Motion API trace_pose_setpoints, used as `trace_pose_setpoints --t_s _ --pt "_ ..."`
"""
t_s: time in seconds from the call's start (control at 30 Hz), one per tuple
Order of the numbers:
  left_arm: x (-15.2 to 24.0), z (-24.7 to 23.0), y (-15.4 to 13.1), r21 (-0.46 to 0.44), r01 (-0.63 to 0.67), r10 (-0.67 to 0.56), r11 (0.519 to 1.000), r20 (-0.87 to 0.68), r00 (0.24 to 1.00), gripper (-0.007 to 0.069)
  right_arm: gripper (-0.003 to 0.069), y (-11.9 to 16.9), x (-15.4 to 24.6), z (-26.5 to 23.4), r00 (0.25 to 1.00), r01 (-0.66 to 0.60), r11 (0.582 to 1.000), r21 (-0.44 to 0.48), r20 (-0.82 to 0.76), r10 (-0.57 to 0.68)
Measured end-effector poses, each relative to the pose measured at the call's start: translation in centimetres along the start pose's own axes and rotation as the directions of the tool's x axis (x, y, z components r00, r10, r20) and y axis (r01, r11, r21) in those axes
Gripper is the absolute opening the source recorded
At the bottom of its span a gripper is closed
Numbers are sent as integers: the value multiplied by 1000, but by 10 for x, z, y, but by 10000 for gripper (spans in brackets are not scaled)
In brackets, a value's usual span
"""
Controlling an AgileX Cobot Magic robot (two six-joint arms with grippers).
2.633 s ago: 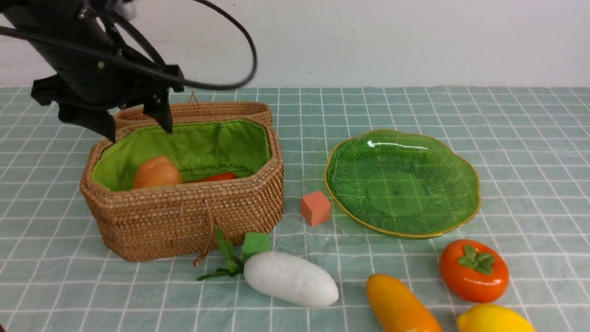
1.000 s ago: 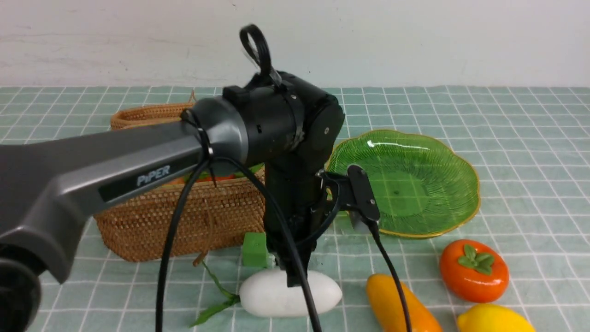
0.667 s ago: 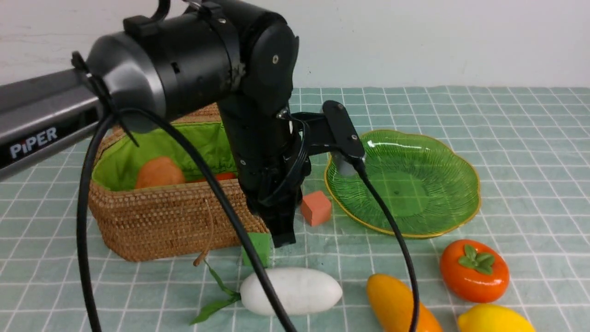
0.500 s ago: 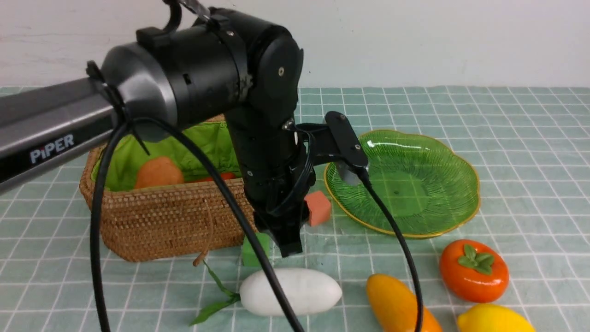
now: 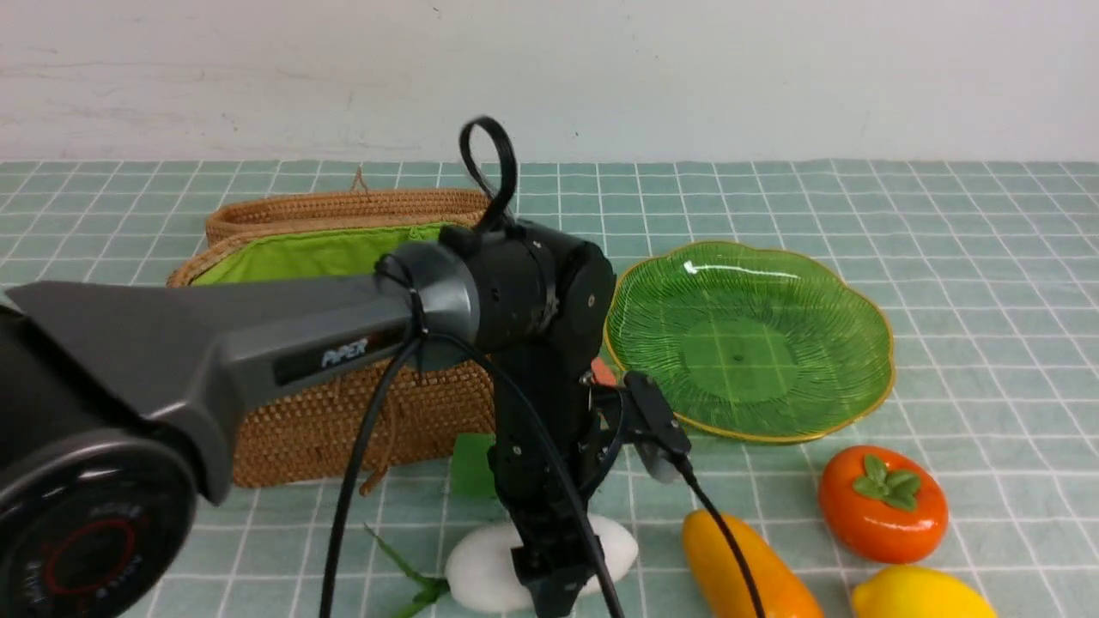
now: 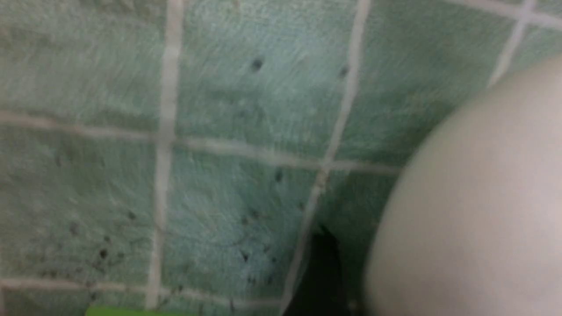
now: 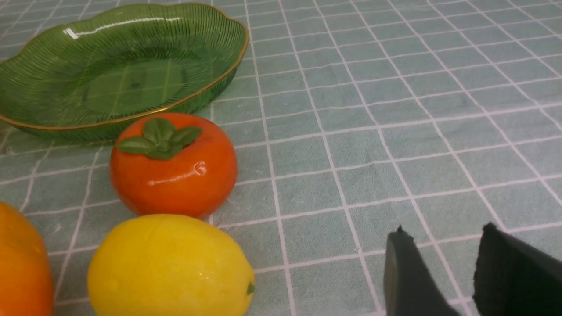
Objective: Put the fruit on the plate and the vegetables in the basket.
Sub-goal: Take a daikon with your left arm and place it on the basket on the left.
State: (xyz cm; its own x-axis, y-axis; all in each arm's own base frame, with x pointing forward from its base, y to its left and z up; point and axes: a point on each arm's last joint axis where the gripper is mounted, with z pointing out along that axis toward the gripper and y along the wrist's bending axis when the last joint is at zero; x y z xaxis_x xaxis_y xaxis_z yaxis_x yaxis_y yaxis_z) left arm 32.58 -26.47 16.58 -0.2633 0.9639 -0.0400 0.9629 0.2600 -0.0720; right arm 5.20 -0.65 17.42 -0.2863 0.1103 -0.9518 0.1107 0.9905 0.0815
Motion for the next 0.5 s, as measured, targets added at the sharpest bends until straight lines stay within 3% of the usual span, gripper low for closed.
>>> trace_pose_setpoints --t_s 0.03,0.1,0.23,0.4,0.47,0.5 --pt "0 0 0 -1 0 0 1000 -1 1000 564 240 0 0 0 1000 0 1000 0 0 0" --pt "2 -1 0 5 -5 5 1000 -25 1000 461 240 0 0 0 1000 0 1000 0 0 0" --pt "2 -16 -1 -13 -11 11 1000 -11 1000 468 240 0 0 0 1000 0 1000 0 0 0" --pt "5 -84 -3 -171 -13 31 985 98 995 468 240 0 0 0 1000 0 1000 0 0 0" --pt "21 -136 -8 -310 -3 50 951 143 988 468 240 0 0 0 1000 0 1000 0 0 0" --pt "25 -144 -8 -331 1 51 944 149 988 468 240 0 0 0 1000 0 1000 0 0 0"
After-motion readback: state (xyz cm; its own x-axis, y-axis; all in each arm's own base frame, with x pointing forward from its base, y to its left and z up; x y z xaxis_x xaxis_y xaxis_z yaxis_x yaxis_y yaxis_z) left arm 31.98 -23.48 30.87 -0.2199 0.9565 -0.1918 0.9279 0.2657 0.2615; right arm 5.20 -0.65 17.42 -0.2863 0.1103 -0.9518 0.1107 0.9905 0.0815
